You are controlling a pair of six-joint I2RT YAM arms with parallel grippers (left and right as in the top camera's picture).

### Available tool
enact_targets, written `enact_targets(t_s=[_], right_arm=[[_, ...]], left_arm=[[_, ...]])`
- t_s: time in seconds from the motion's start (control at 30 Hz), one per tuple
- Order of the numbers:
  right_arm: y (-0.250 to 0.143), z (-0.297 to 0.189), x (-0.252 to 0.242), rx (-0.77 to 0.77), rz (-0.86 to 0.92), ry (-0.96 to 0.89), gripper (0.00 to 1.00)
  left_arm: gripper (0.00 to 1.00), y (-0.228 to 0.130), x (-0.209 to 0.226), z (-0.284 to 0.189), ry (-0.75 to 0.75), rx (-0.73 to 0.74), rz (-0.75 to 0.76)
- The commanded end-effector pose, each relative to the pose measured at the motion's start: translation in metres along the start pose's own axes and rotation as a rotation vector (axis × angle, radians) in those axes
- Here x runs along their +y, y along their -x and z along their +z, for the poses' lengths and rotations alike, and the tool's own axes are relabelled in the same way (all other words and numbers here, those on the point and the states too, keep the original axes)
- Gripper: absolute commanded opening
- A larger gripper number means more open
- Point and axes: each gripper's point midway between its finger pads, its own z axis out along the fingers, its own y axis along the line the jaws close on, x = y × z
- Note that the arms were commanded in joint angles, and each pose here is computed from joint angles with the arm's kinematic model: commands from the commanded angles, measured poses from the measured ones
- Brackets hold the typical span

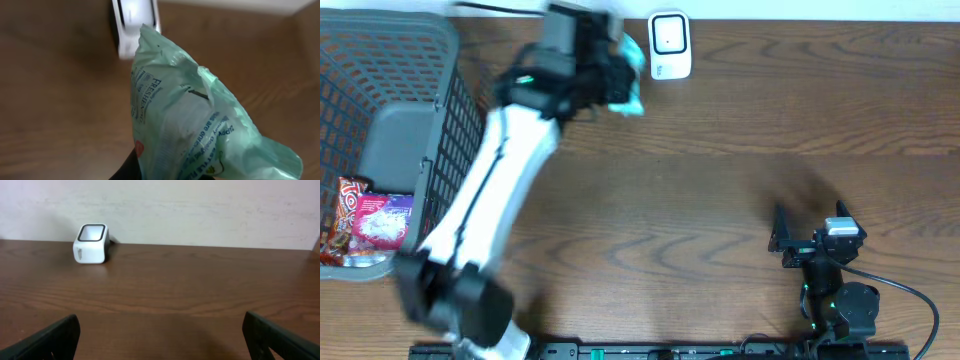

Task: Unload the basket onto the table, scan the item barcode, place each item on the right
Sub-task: 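Carry the green packet past the scanner and release it on the table, then reach the left gripper into the basket and grasp the red-purple bag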

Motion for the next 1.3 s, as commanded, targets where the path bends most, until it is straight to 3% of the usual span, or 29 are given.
enact_targets(t_s=[0.0, 0.3, 0.37, 0.43, 0.6, 0.7, 0.83, 1.0, 1.2, 1.23, 1.27], right_arm=[[-0.001, 0.000, 0.002, 0.002, 0.013, 0.008, 0.99], [-0.001, 0.000, 0.002, 0.002, 0.013, 0.008, 0.99], [-0.001, 0.000, 0.002, 0.002, 0.013, 0.008, 0.99], [-0.001, 0.000, 0.002, 0.002, 0.013, 0.008, 0.99], [-0.001, 0.000, 0.002, 0.001, 0.013, 0.008, 0.99], [-0.001, 0.000, 0.002, 0.002, 0.013, 0.008, 0.99], [-0.001, 0.000, 0.002, 0.002, 0.013, 0.008, 0.99], [-0.001, 0.000, 0.002, 0.002, 0.013, 0.008, 0.99], [-0.001, 0.000, 0.002, 0.002, 0.013, 0.008, 0.99], [-0.001, 0.000, 0.002, 0.002, 0.013, 0.008, 0.99], [-0.001, 0.000, 0.002, 0.002, 0.013, 0.008, 0.99]], left_arm=[[0.07, -0.032, 0.001, 0.045, 0.030, 0.116, 0.020], [0.09, -0.115, -0.004, 0.130, 0.074, 0.357, -0.064], [0.22, -0.124, -0.009, 0.133, 0.079, 0.376, -0.088], [0.47, -0.128, -0.017, 0.134, 0.073, 0.383, -0.080], [0.72, -0.134, -0.031, 0.134, 0.057, 0.390, -0.053], [0.76, -0.109, -0.036, 0.121, 0.037, 0.338, -0.032], [0.76, -0.044, -0.038, 0.072, -0.002, 0.177, 0.001], [0.76, 0.031, -0.018, -0.027, -0.006, -0.083, -0.024], [0.77, 0.081, 0.081, -0.169, 0.319, -0.417, -0.160], [0.91, 0.082, 0.105, -0.197, 0.404, -0.471, -0.200], [0.98, 0.081, 0.124, -0.219, 0.471, -0.508, -0.237]])
